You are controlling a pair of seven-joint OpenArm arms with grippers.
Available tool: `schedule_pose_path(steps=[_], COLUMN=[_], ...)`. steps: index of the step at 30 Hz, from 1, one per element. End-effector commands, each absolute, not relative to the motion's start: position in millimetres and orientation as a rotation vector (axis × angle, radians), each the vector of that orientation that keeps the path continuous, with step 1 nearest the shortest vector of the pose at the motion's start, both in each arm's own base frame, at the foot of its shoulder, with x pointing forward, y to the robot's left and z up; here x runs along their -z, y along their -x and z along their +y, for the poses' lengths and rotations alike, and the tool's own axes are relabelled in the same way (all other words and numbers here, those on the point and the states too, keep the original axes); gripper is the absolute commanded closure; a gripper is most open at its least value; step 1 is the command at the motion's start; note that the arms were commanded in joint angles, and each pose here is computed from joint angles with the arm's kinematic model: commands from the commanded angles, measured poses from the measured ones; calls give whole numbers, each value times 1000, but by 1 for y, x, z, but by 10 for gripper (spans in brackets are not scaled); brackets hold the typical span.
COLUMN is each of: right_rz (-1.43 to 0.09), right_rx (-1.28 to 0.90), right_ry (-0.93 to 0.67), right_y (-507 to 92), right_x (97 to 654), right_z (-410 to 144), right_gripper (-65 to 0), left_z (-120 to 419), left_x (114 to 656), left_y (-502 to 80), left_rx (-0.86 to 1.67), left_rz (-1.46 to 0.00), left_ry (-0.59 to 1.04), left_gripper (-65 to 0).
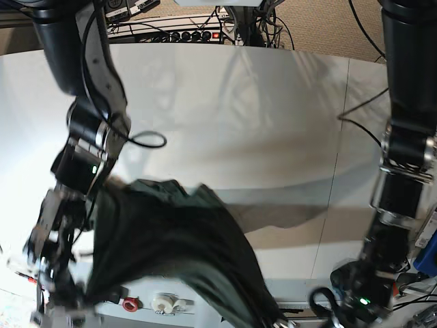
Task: Layout the t-shirt on the table in an organized manner, then fold the t-shirt properly
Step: 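Lift the t-shirt with both grippers and stretch it apart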
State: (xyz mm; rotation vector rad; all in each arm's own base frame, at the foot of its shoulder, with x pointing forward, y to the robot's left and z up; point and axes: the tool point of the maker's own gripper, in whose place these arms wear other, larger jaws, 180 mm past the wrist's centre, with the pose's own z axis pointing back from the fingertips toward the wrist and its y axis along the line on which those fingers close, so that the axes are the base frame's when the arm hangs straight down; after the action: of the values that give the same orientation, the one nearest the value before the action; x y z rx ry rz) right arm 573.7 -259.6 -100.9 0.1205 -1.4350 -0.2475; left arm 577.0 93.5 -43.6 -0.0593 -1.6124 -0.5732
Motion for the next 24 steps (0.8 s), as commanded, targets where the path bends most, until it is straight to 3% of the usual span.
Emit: schedule_pose_path(steps=[1,5,10,20,24], right_rz=[-1553,-1565,-1535,-1413,-1354], right_rx=[219,115,31,108,82], right_ry=[-119,-124,-119,59,-5], right_y=[-579,-583,-581,-552,-539], right_x=[42,-13,-32,-10,7], right_z=[-259,-237,-229,-325,-338], right_gripper=[0,0,0,0,0], left_z=[106,142,186,235,225], left_x=[-5,-40,-49,29,82], left_y=[-577,-575,-569,-560,-552], left_rx=[556,531,466,390,414], left_rz=[-1719,-1763,-1745,-1515,-1372], left_ry=[24,-50,-67,-27,59], left_gripper=[0,0,0,0,0])
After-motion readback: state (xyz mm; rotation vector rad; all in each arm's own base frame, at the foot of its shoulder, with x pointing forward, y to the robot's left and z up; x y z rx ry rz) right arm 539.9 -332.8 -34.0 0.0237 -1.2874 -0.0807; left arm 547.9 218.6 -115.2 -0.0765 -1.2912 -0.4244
